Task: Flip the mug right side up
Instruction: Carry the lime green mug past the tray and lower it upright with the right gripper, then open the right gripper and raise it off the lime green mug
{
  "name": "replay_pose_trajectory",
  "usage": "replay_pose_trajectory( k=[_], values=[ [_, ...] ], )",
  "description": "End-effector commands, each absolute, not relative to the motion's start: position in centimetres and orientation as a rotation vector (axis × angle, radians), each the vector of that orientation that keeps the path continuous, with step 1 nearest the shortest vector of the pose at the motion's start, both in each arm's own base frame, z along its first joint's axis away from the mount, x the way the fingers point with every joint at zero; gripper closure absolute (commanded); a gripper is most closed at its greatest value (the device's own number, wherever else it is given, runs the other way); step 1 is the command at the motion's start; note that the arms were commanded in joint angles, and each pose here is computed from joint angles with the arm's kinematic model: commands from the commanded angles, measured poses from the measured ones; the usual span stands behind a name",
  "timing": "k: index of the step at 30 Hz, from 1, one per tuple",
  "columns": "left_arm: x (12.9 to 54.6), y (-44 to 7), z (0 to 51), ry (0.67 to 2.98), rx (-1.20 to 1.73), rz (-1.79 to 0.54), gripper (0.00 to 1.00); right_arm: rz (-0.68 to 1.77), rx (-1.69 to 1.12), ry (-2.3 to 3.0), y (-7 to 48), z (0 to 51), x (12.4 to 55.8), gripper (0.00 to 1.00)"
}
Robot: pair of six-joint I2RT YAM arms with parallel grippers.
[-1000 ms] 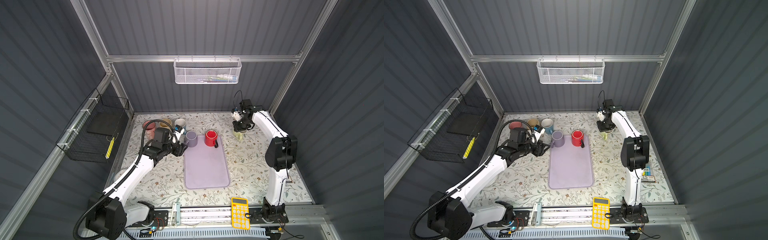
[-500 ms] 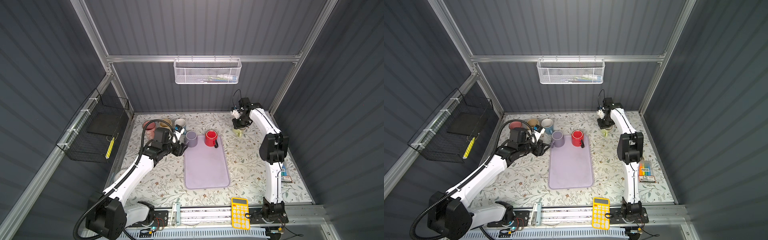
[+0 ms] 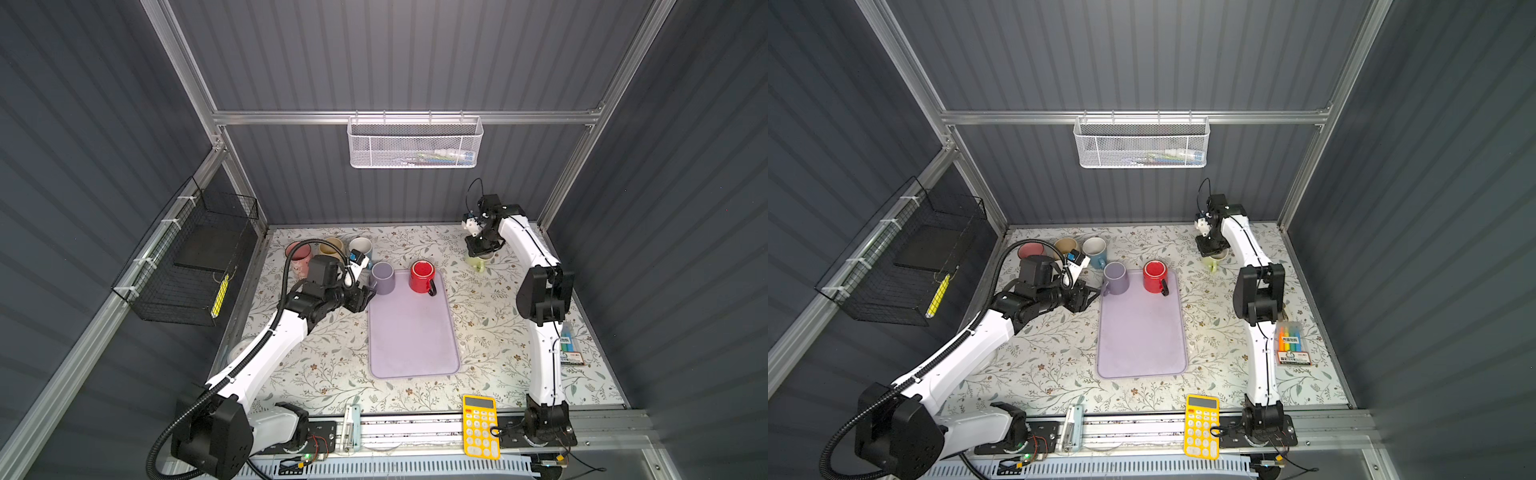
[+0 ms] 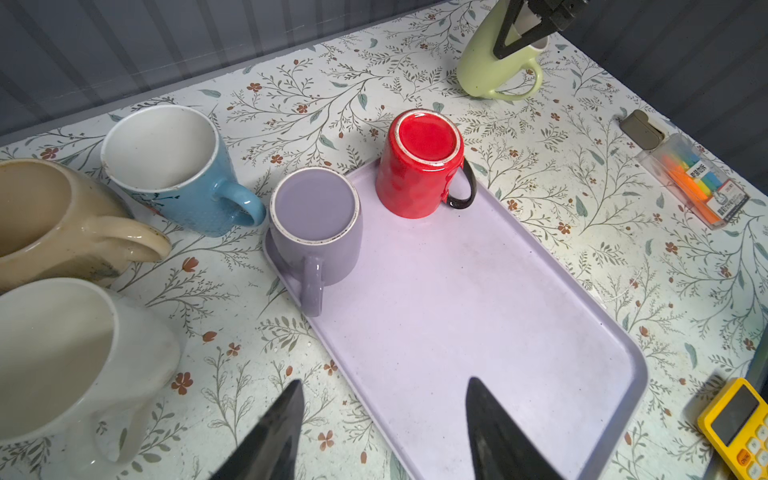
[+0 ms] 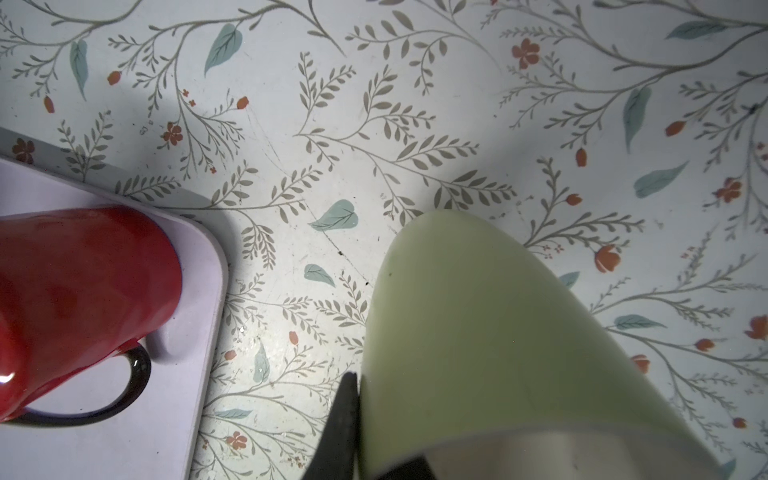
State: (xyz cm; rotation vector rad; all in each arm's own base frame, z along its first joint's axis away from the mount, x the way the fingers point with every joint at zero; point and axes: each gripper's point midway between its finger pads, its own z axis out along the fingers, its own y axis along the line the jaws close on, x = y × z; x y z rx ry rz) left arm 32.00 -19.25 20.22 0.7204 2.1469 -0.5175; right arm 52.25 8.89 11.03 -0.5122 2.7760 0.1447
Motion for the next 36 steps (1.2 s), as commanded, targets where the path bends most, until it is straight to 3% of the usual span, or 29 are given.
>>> replay_pose_trajectory(
  k=[1,13,23,36],
  values=[
    [31.9,-19.1,20.2,2.141,0.729,-0.519,0.38,0.141,-0.524,2.738,8.8,11.5,53.5,0.94],
    [31.9,-19.0,20.0,2.149,0.726,-0.514,0.38,0.142,-0.519,2.747,8.8,10.4,53.9,0.88],
    [32.0,-19.0,19.9,2.152,0.727,-0.509,0.38,0.114,-0.511,2.725,8.6,10.5,54.7,0.75],
    [32.2,-18.5,19.8,2.16,0.726,-0.472,0.38,0.101,-0.476,2.677,8.5,12.3,55.6,0.72]
  ],
)
